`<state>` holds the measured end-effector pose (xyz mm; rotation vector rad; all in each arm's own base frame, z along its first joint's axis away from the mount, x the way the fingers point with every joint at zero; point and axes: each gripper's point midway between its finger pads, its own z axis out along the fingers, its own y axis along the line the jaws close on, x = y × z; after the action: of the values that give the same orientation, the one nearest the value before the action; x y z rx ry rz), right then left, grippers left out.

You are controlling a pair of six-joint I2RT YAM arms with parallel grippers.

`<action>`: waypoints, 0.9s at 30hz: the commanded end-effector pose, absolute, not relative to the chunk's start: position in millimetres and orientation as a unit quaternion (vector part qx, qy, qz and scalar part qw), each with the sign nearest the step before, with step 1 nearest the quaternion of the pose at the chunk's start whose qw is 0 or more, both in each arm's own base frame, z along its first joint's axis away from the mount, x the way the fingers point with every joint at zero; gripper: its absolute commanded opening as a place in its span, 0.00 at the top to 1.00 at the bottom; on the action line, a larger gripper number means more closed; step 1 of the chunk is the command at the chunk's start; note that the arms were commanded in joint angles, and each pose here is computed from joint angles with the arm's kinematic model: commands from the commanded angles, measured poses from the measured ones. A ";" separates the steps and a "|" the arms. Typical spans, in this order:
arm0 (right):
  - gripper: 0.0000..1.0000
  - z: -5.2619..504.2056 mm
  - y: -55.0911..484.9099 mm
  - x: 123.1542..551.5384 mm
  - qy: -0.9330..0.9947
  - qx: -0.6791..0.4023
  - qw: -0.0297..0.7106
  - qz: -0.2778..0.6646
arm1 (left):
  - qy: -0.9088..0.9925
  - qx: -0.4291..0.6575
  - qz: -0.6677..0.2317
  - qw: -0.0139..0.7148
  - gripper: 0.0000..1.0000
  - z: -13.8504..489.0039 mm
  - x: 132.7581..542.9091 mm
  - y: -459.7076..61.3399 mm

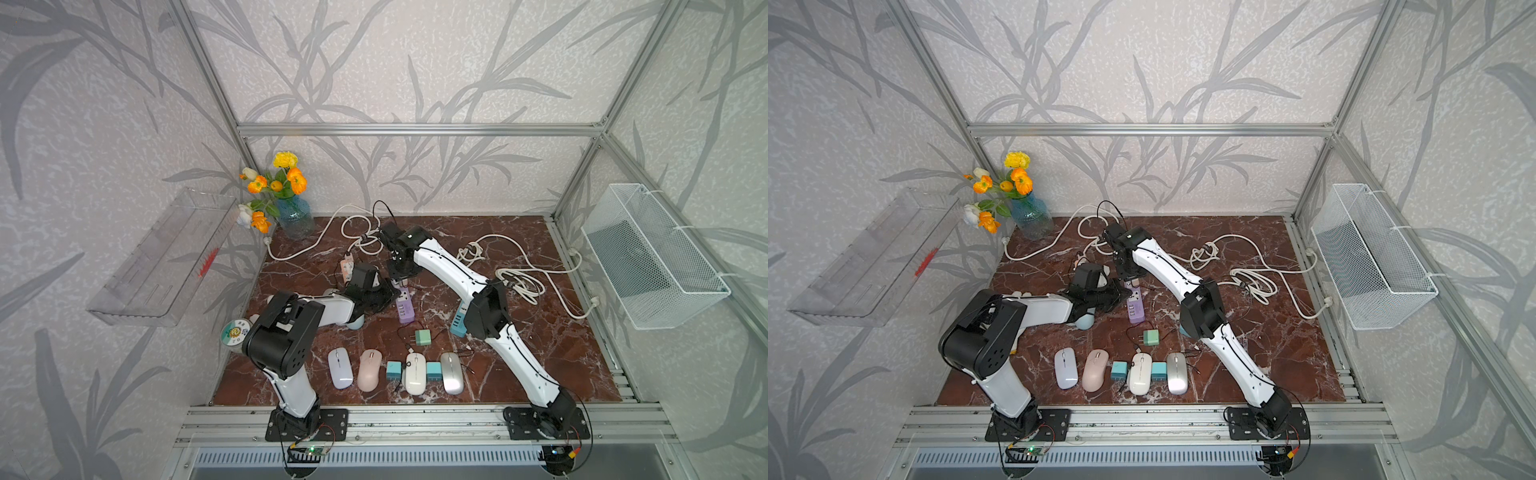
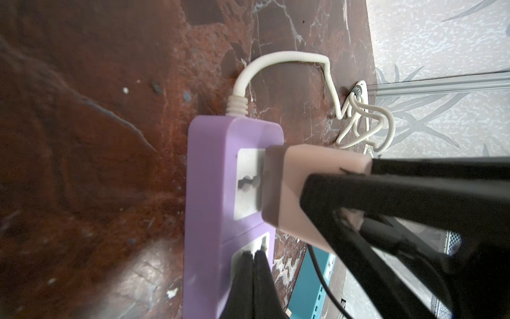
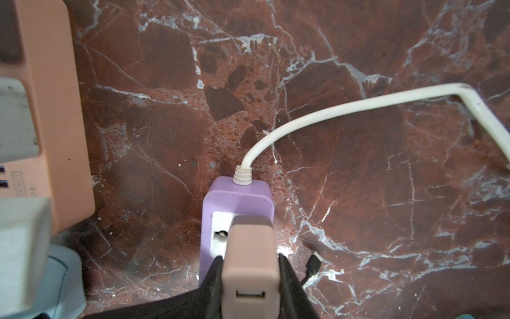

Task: Unplug the wireless mouse
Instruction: Remove the plug from the socket.

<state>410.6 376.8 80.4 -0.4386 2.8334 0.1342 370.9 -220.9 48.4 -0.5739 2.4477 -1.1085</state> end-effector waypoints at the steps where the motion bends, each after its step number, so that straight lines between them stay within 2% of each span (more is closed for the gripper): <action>1: 0.85 135.7 383.3 401.8 0.971 -0.150 0.165 0.082 | 0.912 -0.255 -0.294 0.128 1.00 -14.6 337.6 -190.6; 8: 0.88 163.4 373.2 397.7 0.970 -0.145 0.179 0.082 | 0.911 -0.247 -0.303 0.133 1.00 -11.3 340.1 -193.7; 14: 0.91 197.5 351.8 391.4 0.967 -0.147 0.188 0.090 | 0.893 -0.177 -0.368 0.189 1.00 38.7 363.0 -215.6; 16: 0.91 213.8 345.9 389.8 0.961 -0.154 0.208 0.095 | 0.884 -0.136 -0.390 0.219 0.90 68.1 371.8 -223.9; 20: 0.92 243.3 327.8 385.7 0.950 -0.145 0.239 0.139 | 0.868 -0.055 -0.398 0.292 0.55 137.8 381.0 -228.7; 23: 0.94 264.0 318.5 379.8 0.930 -0.153 0.257 0.213 | 0.860 0.017 -0.377 0.343 0.32 185.2 376.9 -225.6; 27: 0.94 288.5 314.3 362.7 0.881 -0.209 0.310 0.290 | 0.839 0.095 -0.338 0.416 0.12 238.5 366.9 -215.5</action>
<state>365.7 292.9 249.9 -0.4001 2.5612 0.5522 378.8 -226.0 218.1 0.0472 2.1490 -0.9967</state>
